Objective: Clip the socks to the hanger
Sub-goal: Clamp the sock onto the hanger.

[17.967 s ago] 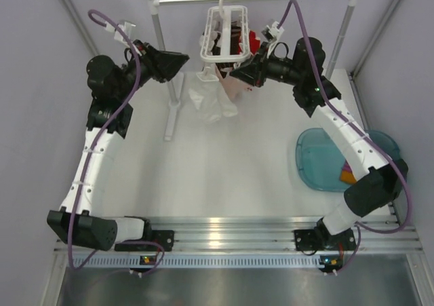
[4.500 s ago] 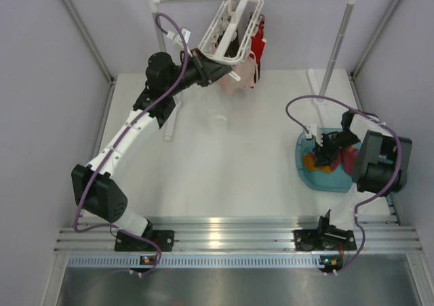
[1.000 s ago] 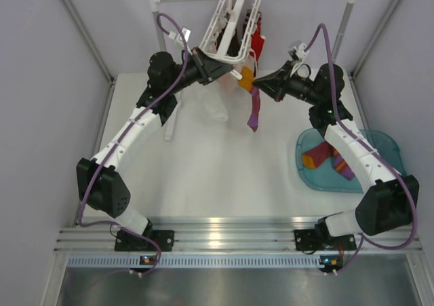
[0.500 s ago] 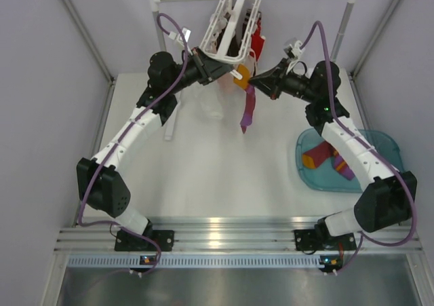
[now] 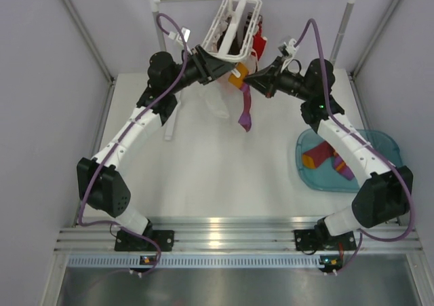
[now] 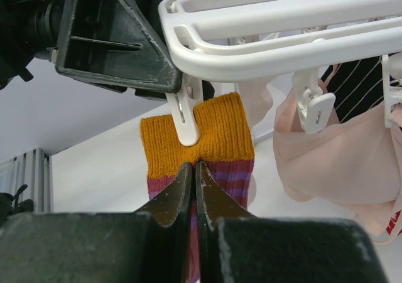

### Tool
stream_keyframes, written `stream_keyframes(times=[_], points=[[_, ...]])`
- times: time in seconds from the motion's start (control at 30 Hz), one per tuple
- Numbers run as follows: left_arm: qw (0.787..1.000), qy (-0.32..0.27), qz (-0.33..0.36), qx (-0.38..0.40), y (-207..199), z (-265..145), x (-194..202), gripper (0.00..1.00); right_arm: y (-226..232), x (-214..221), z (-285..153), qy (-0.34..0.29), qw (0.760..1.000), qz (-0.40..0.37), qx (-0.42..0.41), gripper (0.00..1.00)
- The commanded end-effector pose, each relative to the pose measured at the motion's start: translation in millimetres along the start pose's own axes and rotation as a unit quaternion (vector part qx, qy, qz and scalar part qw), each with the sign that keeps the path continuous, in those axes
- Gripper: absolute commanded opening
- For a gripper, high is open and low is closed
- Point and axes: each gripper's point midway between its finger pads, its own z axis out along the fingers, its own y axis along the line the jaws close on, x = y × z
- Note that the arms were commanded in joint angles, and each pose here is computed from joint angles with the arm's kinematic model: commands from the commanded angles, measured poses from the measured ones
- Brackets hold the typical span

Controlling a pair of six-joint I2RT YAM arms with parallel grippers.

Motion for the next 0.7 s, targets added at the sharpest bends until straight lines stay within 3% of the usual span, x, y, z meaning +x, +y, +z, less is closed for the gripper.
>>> stream_keyframes(times=[0.0,0.07,0.17,0.37,0.53,0.67], points=[[0.999,-0.038,0.027,0.026,-19.0,-5.0,-20.4,0.52,9.2,-34.9,5.8,-0.037,0.998,-0.041,-0.009,0.00],[0.998,-0.041,0.033,0.026,-20.3,-6.5,-22.2,0.60,8.6,-35.8,6.4,-0.037,0.998,-0.041,-0.008,0.00],[0.998,-0.048,0.043,0.024,-23.5,-12.1,-25.7,0.64,7.6,-37.0,6.7,-0.037,0.998,-0.042,-0.006,0.00],[0.996,-0.059,0.068,0.019,-28.7,-28.8,-26.5,0.68,9.7,-39.0,9.0,-0.039,0.999,-0.036,-0.006,0.00],[0.997,-0.032,0.067,0.026,-25.9,-41.7,-3.5,0.68,12.5,-33.8,14.3,-0.036,0.999,-0.027,-0.007,0.00],[0.996,-0.032,0.074,0.032,-23.6,-55.7,11.2,0.75,14.3,-32.8,19.0,-0.035,0.999,-0.025,-0.010,0.00]])
